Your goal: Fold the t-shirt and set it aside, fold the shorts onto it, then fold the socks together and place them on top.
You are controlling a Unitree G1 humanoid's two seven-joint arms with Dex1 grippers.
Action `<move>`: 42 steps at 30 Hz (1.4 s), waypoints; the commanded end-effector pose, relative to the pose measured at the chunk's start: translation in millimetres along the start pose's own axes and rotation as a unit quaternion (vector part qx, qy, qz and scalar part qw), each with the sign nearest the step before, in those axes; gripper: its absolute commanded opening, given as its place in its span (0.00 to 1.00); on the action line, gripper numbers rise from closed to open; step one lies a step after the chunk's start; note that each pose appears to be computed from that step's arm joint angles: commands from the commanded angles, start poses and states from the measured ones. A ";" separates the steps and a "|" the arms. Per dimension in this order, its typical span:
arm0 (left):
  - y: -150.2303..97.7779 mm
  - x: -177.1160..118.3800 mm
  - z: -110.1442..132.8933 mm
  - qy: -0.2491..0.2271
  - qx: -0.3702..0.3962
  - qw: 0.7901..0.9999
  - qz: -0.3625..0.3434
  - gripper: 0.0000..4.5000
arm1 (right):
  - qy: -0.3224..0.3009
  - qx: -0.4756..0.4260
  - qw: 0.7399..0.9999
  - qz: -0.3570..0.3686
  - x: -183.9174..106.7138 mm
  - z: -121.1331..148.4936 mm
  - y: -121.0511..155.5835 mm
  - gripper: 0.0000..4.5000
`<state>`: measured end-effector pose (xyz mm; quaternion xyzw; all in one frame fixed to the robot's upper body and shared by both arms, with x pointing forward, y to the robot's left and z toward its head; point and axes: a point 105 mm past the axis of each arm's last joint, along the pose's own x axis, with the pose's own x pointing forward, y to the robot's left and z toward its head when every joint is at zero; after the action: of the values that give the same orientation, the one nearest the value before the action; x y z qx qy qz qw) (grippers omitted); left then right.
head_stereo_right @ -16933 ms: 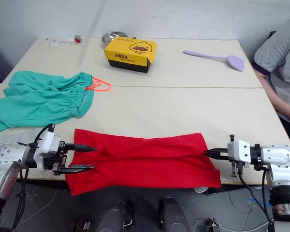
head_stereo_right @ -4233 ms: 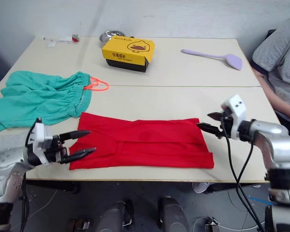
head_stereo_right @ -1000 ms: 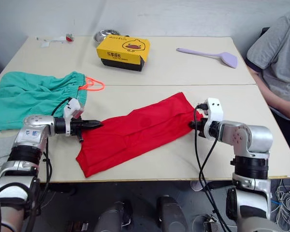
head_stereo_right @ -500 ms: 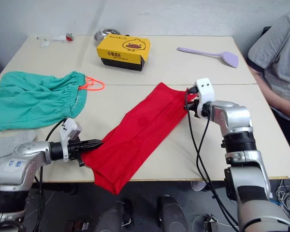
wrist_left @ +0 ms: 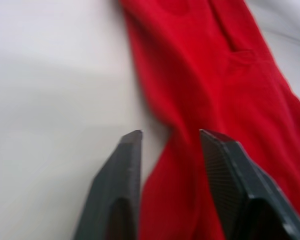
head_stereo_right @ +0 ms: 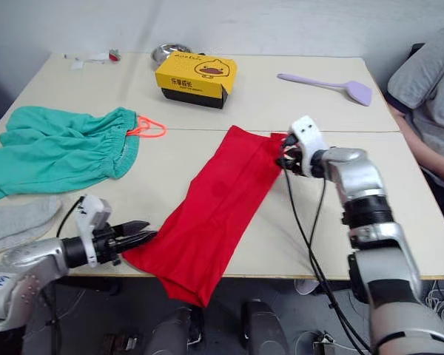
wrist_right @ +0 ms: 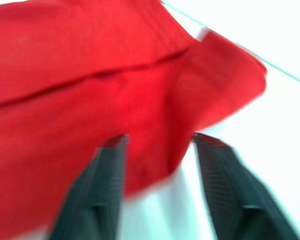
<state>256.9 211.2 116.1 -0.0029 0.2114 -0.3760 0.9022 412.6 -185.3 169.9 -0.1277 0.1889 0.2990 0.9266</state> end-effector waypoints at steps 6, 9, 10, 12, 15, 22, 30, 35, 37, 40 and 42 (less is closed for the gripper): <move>19.9 20.1 44.0 -0.022 0.021 0.996 -0.080 0.99 | 0.081 0.103 0.972 0.195 -70.8 -29.7 81.5 1.00; 25.4 51.9 60.2 -0.018 0.035 0.995 -0.097 0.99 | 0.113 0.127 0.960 0.224 -78.2 -45.5 111.8 1.00; 28.8 63.3 64.9 -0.016 0.037 0.995 -0.095 0.99 | 0.115 0.140 0.956 0.229 -77.9 -48.9 120.3 1.00; 35.5 82.3 72.7 -0.014 0.046 0.995 -0.088 0.99 | 0.116 0.168 0.949 0.242 -77.1 -55.5 134.4 1.00; 42.3 111.3 83.2 -0.006 0.054 0.995 -0.083 0.99 | 0.130 0.180 0.938 0.265 -77.0 -70.8 158.8 1.00; 37.9 153.3 100.0 -0.009 0.042 0.995 -0.094 0.99 | 0.141 0.198 0.931 0.272 -61.4 -80.7 186.4 1.00; 20.7 178.9 101.8 0.003 0.010 0.993 -0.120 0.99 | 0.145 0.216 0.926 0.274 -45.6 -80.5 205.1 1.00; 11.0 187.7 104.2 -0.001 0.004 0.991 -0.134 0.96 | 0.148 0.222 0.925 0.271 -39.1 -79.9 211.2 0.70; 11.4 190.7 103.9 -0.004 -0.002 0.992 -0.125 0.87 | 0.146 0.226 0.926 0.266 -35.9 -78.8 211.8 0.55; 14.1 193.7 104.4 -0.016 -0.015 0.994 -0.108 0.66 | 0.144 0.229 0.926 0.262 -33.3 -77.7 212.2 0.31; 15.9 194.6 105.5 -0.029 -0.026 0.994 -0.099 0.50 | 0.143 0.229 0.927 0.260 -32.5 -77.0 212.2 0.15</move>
<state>428.0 77.1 131.5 -0.0508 0.2024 -0.4610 0.8625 246.3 -65.7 93.3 0.1003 0.3945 0.4459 0.7971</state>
